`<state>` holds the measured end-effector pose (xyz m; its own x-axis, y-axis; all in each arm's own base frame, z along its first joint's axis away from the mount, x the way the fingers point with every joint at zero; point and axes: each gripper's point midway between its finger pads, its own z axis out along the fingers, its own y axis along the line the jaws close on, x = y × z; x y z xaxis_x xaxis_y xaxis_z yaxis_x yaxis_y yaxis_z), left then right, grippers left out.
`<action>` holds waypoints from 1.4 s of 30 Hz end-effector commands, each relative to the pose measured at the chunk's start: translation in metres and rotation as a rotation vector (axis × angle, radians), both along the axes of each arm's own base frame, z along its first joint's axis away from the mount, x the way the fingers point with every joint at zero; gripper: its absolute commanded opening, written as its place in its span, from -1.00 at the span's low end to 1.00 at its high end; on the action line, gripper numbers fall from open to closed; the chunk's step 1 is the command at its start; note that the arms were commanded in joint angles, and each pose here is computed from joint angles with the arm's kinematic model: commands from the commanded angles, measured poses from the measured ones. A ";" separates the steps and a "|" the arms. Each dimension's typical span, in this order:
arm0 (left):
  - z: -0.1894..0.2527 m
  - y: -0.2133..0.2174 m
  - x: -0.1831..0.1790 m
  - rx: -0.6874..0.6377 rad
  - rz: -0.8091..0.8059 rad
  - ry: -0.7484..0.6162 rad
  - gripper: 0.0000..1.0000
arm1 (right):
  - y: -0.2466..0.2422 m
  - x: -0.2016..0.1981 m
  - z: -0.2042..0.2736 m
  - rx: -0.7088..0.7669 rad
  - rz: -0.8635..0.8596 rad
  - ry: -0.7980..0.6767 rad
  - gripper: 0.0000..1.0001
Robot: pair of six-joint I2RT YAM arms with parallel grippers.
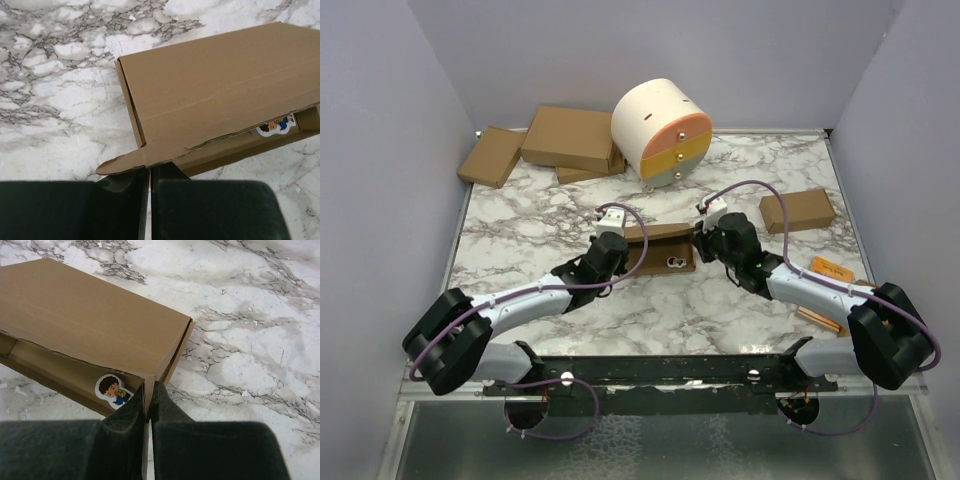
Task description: Fold the paper box
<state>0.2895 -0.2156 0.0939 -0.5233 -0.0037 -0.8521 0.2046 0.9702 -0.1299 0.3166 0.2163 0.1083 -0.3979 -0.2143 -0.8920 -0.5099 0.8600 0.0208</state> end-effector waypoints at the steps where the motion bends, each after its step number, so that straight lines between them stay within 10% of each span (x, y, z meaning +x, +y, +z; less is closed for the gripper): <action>1: -0.001 -0.017 -0.022 -0.074 -0.097 0.047 -0.88 | 0.019 -0.022 -0.010 0.007 0.117 0.062 -0.98; 11: 0.027 -0.011 -0.039 -0.123 -0.139 0.038 -0.35 | 0.013 -0.022 -0.018 -0.027 0.107 0.058 -0.98; 25: 0.033 -0.009 -0.092 -0.240 -0.276 0.146 -0.27 | 0.014 -0.020 -0.022 -0.032 0.104 0.063 -0.98; 32: 0.072 -0.054 -0.159 -0.433 -0.709 0.260 -0.18 | 0.014 -0.019 -0.022 -0.032 0.104 0.065 -0.98; 36: 0.137 -0.068 -0.166 -0.523 -0.858 0.123 -0.18 | 0.014 -0.018 -0.021 -0.031 0.100 0.061 -0.98; 42: 0.209 -0.058 -0.096 -0.459 -0.658 -0.145 -0.58 | 0.014 -0.019 -0.022 -0.032 0.105 0.063 -0.98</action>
<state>0.1551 -0.2779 0.2418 -0.5828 0.0034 -0.8126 0.7258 0.4519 -0.5187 0.3077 0.2274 0.1005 -0.3983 -0.2551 -0.8811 -0.5663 0.8240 0.0174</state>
